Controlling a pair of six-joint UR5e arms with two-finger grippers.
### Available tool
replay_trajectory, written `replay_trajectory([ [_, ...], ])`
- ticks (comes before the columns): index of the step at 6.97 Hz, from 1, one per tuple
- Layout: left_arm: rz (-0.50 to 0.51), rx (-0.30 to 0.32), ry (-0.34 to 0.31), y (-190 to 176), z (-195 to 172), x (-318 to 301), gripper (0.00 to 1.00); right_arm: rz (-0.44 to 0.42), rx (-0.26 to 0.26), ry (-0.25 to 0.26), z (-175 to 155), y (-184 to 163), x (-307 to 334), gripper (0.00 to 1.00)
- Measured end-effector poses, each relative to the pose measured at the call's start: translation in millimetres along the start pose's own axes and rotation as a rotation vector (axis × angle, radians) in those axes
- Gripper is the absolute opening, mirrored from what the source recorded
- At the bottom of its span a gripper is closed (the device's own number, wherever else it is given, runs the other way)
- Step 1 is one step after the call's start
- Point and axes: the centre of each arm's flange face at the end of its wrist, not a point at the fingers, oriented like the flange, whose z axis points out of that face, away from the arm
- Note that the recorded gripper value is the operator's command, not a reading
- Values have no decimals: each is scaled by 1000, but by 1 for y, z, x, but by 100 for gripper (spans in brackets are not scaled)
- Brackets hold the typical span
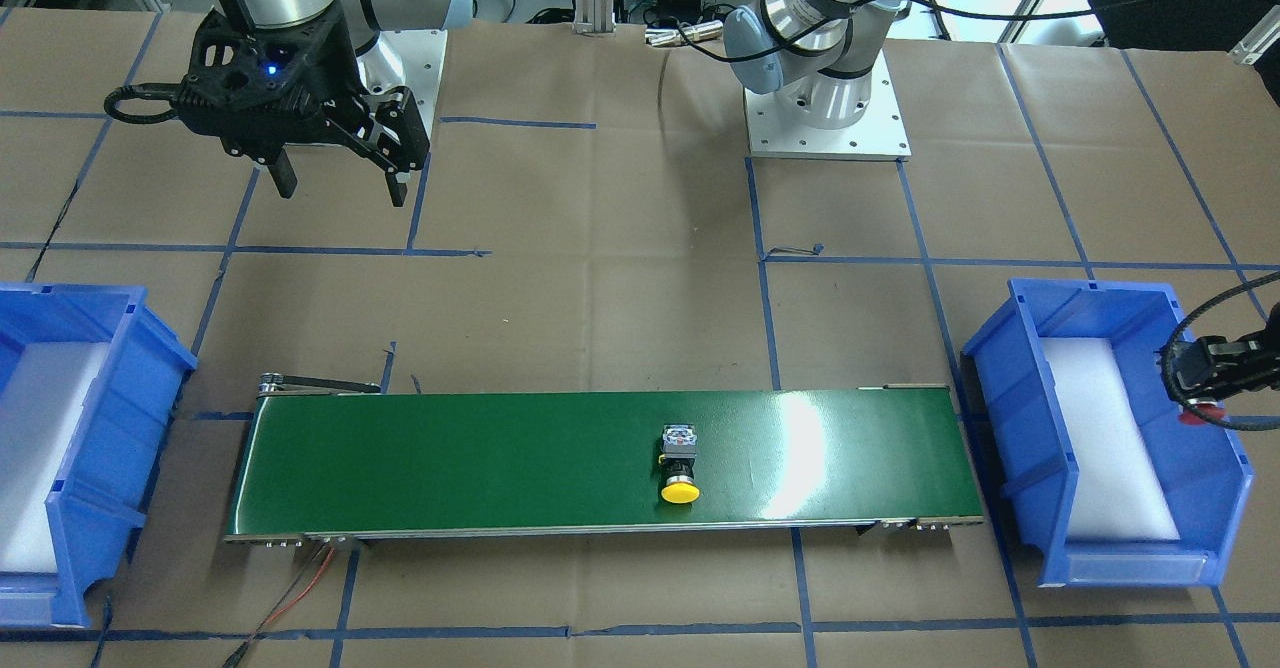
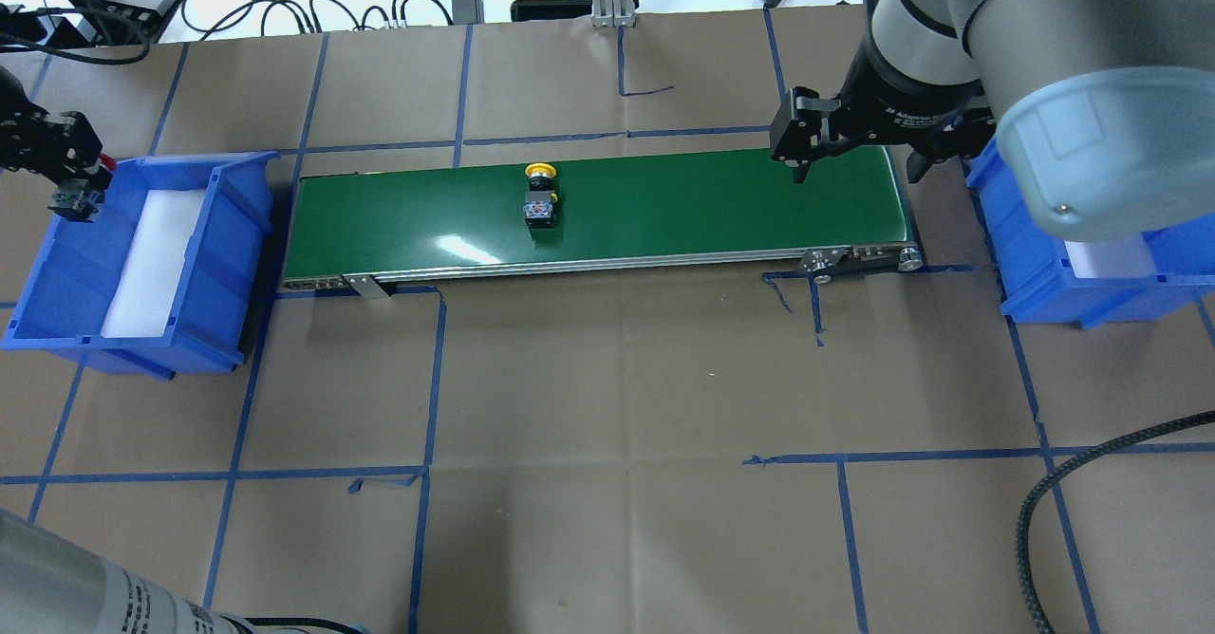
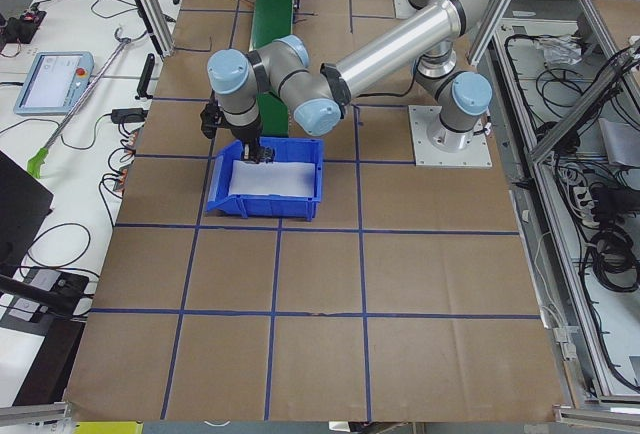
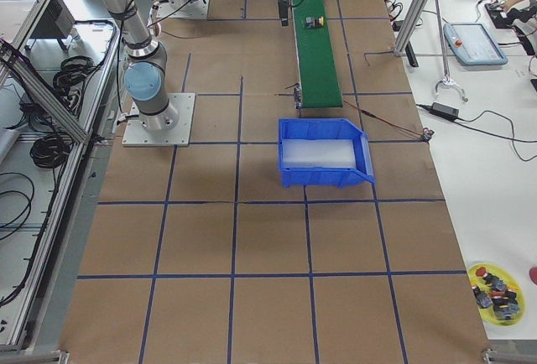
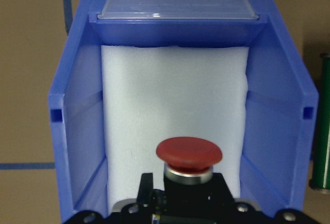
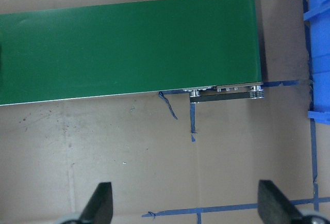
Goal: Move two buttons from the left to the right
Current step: 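Lift the red button and carry it over the conveyor's near end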
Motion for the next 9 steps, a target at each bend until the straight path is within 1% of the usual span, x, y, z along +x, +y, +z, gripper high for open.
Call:
replay_trajectory([
  [1,-8,-6,3,-1,-13,2,9,0,0,0,0,0,0,100],
  [3,-70,-10,7,-9,-19,21,9,1,-2,0,1,0,0,100],
  [5,-116,-15,2,-23,-19,81,9,0,-5,1,3,0,0,100],
  [7,-148,-19,-7,-28,-21,155,9,0,-1,1,3,-1,0,100],
  [9,-158,-36,-10,-30,-10,219,9,-1,-2,1,4,-1,0,100],
])
